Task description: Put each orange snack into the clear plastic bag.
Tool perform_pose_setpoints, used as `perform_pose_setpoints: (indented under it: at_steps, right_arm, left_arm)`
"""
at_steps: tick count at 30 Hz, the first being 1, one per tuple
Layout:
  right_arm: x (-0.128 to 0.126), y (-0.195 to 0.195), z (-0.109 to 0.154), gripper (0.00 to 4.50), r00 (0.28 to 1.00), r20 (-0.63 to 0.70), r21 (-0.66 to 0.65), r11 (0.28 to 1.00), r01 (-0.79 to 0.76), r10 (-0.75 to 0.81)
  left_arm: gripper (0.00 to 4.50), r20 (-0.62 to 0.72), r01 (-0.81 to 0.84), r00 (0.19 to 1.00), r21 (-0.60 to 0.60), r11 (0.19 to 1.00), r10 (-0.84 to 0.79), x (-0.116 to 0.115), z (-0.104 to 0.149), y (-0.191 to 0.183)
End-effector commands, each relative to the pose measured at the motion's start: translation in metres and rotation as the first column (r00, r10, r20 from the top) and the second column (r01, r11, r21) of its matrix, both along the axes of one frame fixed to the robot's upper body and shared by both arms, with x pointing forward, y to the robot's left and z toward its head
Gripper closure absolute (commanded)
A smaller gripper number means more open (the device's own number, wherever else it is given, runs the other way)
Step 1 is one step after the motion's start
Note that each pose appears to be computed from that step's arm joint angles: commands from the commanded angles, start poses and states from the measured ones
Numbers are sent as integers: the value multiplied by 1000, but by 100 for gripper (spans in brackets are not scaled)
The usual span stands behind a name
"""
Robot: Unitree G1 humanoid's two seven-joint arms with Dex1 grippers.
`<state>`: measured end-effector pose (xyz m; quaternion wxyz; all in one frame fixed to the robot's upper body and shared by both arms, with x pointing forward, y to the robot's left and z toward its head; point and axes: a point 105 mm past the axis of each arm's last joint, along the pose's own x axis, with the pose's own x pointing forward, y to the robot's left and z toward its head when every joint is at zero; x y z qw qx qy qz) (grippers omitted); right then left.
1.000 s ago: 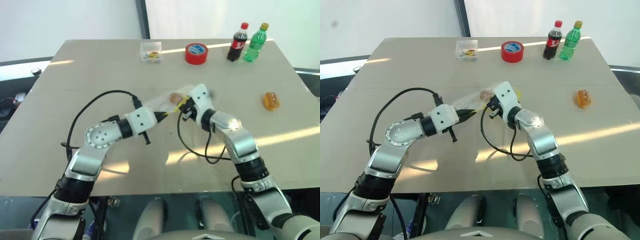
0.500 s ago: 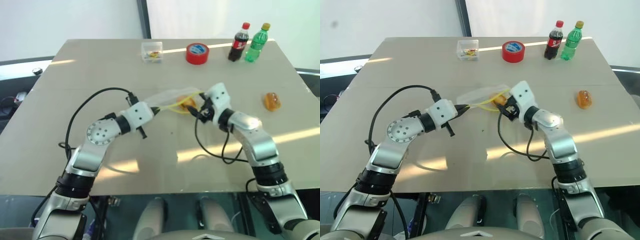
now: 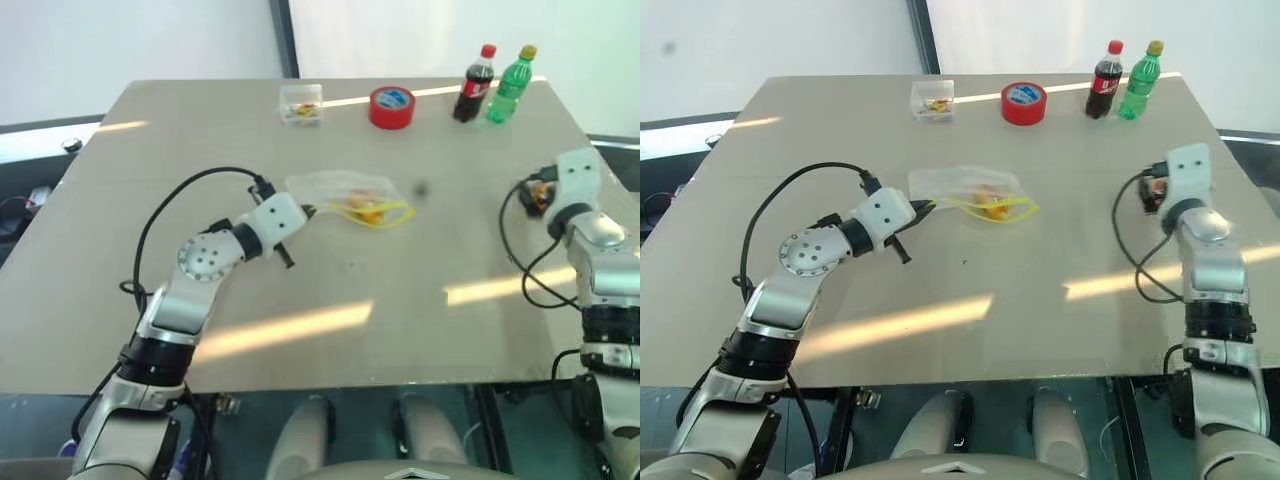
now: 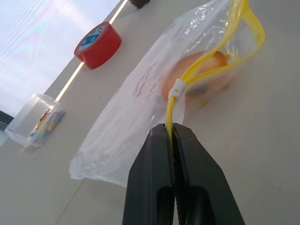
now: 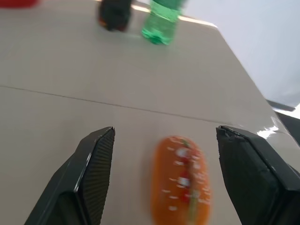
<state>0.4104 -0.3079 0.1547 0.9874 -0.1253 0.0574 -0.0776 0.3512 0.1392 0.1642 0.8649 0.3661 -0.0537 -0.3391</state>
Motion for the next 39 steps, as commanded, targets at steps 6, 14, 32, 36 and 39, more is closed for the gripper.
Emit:
perform_pose_setpoints:
  at_steps: [6,14,32,36,39]
  right_arm:
    - [14,-24,-10,97,997,2,156,985,70,-72]
    - [12,-21,-27,97,999,-48,185,982,33,-25]
    - [-53,125,14,448,755,88,92,750,-656,650]
    - [-86,180,15,448,667,87,156,651,-743,740]
    - [-99,207,11,448,634,74,185,615,-767,769]
  left_arm:
    - [450,47,-9,999,-1,1000,10,-2,13,2]
    - [450,48,-11,999,-7,1000,12,-7,15,0]
    - [450,45,-18,999,-34,999,20,-1,15,-2]
    - [450,44,-21,999,-42,999,23,0,15,-2]
    - [450,46,-15,999,-44,999,17,0,16,-3]
